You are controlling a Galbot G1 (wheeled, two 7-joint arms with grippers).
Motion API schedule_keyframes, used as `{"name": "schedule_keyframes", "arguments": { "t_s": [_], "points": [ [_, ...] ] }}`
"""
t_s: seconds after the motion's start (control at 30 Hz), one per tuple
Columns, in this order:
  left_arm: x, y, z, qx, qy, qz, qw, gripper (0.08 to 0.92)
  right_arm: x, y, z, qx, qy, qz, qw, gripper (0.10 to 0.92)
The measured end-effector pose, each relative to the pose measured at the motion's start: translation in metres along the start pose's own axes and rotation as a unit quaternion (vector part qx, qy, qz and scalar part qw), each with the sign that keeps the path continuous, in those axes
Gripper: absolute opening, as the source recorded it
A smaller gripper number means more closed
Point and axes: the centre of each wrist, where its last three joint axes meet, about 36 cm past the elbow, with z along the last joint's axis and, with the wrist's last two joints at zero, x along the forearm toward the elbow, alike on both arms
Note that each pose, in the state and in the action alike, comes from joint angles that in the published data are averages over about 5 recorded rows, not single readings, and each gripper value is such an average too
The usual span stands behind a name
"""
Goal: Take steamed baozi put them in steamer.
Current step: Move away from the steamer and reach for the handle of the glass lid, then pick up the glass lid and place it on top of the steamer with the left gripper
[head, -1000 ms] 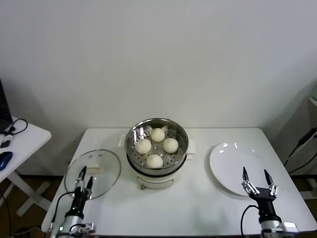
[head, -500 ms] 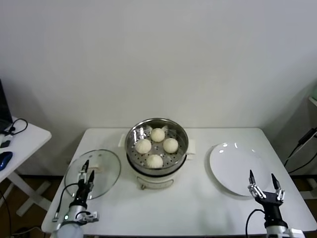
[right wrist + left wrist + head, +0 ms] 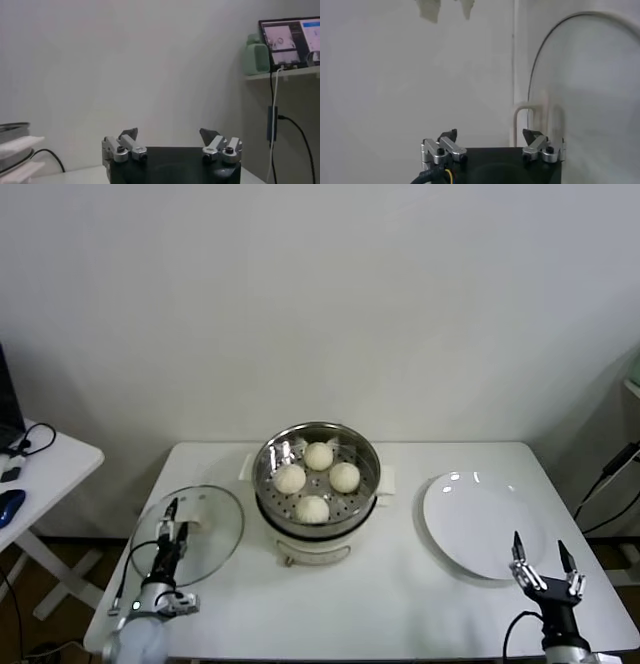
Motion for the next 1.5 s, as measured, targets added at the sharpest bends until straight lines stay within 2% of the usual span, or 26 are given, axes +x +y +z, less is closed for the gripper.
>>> {"name": "schedule_keyframes", "arguments": {
  "t_s": [0.1, 0.2, 0.57, 0.9, 1.2, 1.5],
  "points": [
    [-0.005, 0.000, 0.001, 0.002, 0.001, -0.002, 1.000, 0.803, 0.001, -0.001, 0.000, -0.001, 0.000, 0.003, 1.000, 0.823],
    [-0.006, -0.001, 0.001, 0.004, 0.001, 0.000, 1.000, 0.736, 0.001, -0.001, 0.001, -0.001, 0.000, 0.004, 1.000, 0.823],
    [-0.003, -0.009, 0.004, 0.008, -0.001, 0.008, 1.000, 0.415, 0.000, -0.001, 0.003, -0.003, 0.000, 0.011, 1.000, 0.823],
    [-0.003, -0.009, 0.003, 0.018, 0.002, -0.008, 1.000, 0.152, -0.002, 0.000, 0.003, -0.004, -0.003, 0.015, 1.000, 0.823],
    [0.000, 0.006, 0.004, 0.022, 0.008, -0.025, 0.999, 0.138, -0.004, -0.001, 0.002, -0.002, -0.005, 0.014, 1.000, 0.823],
    [0.008, 0.053, 0.001, 0.018, 0.003, -0.039, 0.999, 0.138, -0.004, 0.001, 0.004, 0.001, -0.002, 0.008, 1.000, 0.823]
  ]
}}
